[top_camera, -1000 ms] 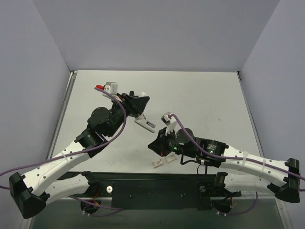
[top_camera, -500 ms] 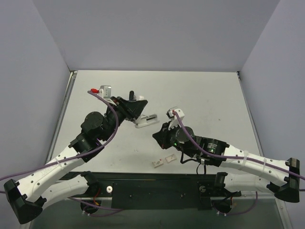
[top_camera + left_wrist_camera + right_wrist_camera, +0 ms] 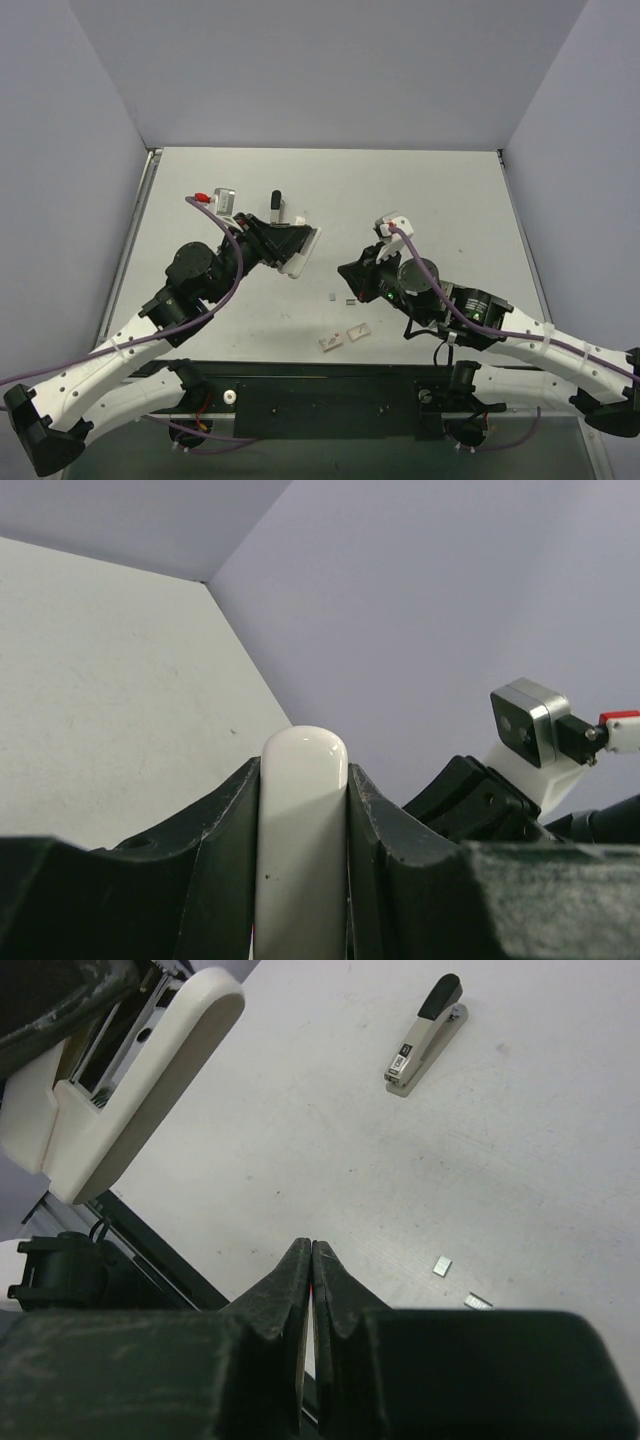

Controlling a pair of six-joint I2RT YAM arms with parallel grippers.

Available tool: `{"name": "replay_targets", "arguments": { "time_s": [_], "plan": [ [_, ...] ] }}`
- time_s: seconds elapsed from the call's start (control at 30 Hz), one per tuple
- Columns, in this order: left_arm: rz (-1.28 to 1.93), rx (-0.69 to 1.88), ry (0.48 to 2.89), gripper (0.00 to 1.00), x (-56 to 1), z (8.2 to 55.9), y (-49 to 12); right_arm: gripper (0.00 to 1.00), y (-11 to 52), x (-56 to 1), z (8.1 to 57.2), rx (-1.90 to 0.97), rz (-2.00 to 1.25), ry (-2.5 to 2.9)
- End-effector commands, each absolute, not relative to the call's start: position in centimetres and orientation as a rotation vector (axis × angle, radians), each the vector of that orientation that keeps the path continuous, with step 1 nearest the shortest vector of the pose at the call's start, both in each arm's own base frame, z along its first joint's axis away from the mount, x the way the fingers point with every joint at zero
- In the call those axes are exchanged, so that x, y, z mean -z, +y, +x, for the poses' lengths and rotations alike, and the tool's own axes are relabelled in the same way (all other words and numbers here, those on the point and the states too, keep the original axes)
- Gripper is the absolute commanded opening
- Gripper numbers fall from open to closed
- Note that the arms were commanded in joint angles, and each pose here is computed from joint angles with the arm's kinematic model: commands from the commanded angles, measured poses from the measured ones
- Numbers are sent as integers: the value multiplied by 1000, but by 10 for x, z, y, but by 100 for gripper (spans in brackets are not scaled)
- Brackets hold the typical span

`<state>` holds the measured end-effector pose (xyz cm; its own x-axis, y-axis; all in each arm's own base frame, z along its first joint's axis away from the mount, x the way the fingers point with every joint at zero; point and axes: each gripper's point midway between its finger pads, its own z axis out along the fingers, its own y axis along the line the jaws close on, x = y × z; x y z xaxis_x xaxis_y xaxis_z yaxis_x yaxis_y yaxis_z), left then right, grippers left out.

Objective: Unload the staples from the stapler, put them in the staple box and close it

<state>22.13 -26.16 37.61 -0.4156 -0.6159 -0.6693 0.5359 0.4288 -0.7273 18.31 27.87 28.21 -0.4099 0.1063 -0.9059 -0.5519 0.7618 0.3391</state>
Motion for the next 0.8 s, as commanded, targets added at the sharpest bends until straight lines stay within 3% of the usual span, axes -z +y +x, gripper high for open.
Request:
{"name": "replay_targets", "arguments": {
  "time_s": [0.0,0.43,0.77],
  "plan": [
    [6,1390,1452,0,-403,200,-265,0,258,-302,181,-802,-361,1839],
    [372,1657,1308,0,-419,144,-296,0,258,-332,119,-1216,-627,1808],
    [520,1759,1259,0,-421,121,-305,0,274,-363,107,-1355,-688,1712]
  ]
}}
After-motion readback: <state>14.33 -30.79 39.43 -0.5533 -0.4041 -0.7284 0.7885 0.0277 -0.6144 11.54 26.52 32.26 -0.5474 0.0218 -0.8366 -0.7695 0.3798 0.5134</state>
